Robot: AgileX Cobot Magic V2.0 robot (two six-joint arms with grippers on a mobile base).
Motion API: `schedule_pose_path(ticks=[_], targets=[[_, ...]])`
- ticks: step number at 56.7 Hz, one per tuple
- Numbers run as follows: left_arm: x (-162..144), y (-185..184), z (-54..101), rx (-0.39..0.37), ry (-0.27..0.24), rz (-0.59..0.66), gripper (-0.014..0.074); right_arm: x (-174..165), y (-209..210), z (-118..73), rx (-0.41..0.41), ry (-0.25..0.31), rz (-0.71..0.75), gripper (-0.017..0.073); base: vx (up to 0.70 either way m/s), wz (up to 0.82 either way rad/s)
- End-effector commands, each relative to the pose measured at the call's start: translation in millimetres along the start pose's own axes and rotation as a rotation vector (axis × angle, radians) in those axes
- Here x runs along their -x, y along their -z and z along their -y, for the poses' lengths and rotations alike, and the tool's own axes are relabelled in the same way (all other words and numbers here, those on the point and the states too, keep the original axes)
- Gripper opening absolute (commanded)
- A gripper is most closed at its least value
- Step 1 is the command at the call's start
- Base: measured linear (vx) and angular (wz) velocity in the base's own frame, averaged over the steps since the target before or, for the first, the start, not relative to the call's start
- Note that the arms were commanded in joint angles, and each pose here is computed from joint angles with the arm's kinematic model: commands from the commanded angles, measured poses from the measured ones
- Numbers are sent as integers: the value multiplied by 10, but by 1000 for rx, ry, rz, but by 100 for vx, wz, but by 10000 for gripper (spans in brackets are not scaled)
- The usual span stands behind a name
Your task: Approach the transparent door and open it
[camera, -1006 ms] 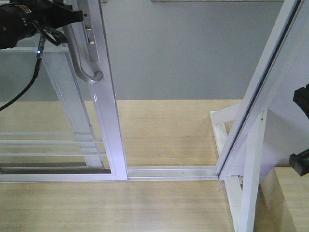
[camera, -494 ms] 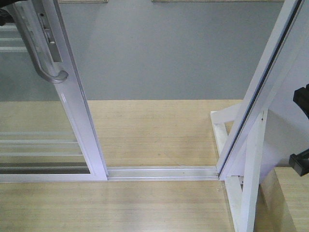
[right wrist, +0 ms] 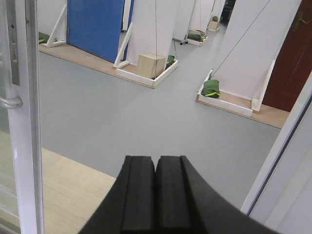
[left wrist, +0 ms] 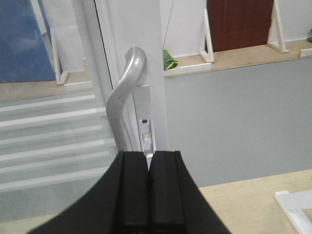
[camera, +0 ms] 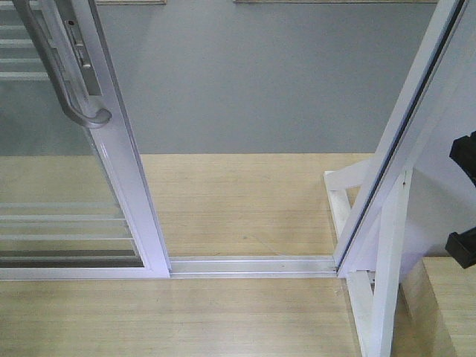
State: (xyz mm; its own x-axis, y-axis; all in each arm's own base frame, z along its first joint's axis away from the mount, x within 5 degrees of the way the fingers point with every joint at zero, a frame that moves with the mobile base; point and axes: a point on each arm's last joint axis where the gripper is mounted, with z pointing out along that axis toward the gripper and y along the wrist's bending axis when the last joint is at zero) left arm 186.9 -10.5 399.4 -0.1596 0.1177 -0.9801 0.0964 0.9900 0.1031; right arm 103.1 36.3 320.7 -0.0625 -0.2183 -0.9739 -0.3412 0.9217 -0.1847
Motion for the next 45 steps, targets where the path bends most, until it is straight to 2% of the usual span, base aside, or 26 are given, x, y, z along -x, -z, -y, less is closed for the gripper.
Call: schedule_pose_path(ticks=[1, 10, 14, 28, 36, 45], targets=[[52, 325, 36, -7, 5, 103, -3, 175, 76, 27, -10, -22, 118, -6, 0, 0], [-182, 768, 90, -23, 1, 108, -3, 170, 281, 52, -31, -32, 141, -4, 0, 0], [-280, 897, 112, -33, 16, 108, -3, 135, 380, 65, -45, -33, 124, -5, 0, 0], [-739, 1173, 251, -132, 155, 77, 0, -2, 732, 99, -88, -45, 104, -5, 0, 0], [-963, 1208, 294, -153, 198, 74, 0, -44, 816, 114, -108, -33, 98, -5, 0, 0], [-1042, 1185, 315, -169, 244, 69, 0, -44, 817, 119, -114, -25, 98, -4, 0, 0]])
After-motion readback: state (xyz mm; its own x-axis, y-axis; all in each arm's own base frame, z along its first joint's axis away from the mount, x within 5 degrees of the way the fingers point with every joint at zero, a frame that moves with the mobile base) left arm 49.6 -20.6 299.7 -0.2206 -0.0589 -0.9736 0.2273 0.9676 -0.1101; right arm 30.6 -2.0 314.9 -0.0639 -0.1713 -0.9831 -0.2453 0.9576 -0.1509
